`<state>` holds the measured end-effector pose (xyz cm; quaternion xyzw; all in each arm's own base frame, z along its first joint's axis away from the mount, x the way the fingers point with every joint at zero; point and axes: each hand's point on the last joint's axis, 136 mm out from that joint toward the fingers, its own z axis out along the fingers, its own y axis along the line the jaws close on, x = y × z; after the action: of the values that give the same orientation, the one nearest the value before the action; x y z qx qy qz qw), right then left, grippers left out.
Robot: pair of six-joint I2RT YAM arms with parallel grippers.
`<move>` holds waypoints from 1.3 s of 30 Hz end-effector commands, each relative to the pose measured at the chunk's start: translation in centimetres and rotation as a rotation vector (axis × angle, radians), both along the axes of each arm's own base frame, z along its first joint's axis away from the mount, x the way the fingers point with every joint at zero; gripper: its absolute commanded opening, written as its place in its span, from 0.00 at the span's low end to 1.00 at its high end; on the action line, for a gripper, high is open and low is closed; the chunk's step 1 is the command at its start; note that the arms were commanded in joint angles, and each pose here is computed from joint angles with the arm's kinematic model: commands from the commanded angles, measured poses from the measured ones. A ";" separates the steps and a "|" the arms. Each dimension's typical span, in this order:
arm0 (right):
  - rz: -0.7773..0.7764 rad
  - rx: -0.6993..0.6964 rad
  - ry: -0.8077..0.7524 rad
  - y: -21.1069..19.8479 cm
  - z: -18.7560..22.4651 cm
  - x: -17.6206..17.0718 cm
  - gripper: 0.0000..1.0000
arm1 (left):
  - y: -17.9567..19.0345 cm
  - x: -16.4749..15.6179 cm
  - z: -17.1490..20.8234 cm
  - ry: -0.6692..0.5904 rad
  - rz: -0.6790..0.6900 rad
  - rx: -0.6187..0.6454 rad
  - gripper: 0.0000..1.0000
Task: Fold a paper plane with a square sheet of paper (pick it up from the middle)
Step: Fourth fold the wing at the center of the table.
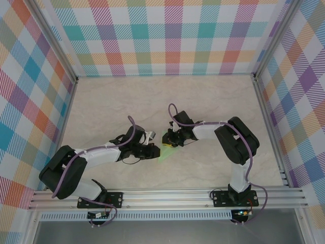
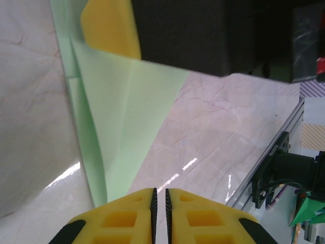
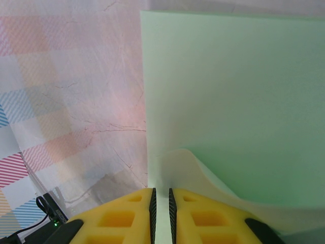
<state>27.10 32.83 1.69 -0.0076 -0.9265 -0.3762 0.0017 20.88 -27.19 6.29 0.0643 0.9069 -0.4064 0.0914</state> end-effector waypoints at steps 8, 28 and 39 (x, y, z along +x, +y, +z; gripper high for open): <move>-0.020 -0.162 0.104 -2.8 -5.0 -2.3 0.18 | 0.0 -1.4 -3.5 0.103 -0.031 0.036 0.15; -0.023 -0.172 0.110 -3.0 -5.3 -2.5 0.18 | 1.1 -1.0 0.8 0.000 0.020 0.034 0.15; -0.021 -0.170 0.109 -2.9 -5.2 -2.4 0.18 | -1.6 0.5 -1.1 0.061 -0.006 -0.010 0.16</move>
<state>27.09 32.83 1.67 -0.0076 -0.9264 -0.3763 0.0021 21.74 -28.00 5.86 0.0514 0.9095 -0.4044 0.0816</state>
